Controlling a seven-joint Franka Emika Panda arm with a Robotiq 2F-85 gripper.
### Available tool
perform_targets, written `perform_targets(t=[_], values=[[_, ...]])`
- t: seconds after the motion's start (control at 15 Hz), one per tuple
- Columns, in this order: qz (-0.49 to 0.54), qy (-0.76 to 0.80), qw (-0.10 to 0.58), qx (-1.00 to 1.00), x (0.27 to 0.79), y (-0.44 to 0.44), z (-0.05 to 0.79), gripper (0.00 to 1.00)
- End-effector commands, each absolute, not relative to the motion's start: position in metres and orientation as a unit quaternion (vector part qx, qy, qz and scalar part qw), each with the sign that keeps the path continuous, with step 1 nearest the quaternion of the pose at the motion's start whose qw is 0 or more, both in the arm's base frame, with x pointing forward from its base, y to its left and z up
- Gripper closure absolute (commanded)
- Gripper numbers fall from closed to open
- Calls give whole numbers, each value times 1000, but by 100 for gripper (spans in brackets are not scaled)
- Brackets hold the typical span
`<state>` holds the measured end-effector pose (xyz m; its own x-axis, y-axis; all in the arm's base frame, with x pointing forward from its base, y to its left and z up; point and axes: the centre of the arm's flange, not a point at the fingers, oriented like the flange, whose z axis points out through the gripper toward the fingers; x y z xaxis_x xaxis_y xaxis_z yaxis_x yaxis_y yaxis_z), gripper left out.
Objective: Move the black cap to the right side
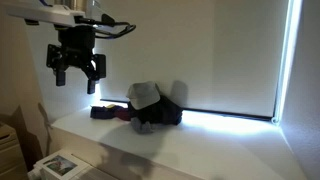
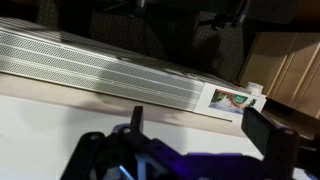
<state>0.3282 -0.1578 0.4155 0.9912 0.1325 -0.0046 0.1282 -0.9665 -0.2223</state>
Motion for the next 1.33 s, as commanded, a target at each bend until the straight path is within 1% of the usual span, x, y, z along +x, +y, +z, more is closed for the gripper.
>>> perform_targets(t=[0.0, 0.67, 0.73, 0.87, 1.07, 1.27], values=[[10, -66, 111, -992, 328, -158, 416, 0], [10, -66, 111, -992, 328, -158, 416, 0], [1, -97, 108, -989, 352, -160, 429, 0], [38, -160, 96, -982, 404, -134, 452, 0], [83, -208, 82, -971, 442, -66, 455, 0], [125, -282, 65, -949, 487, 11, 441, 0]])
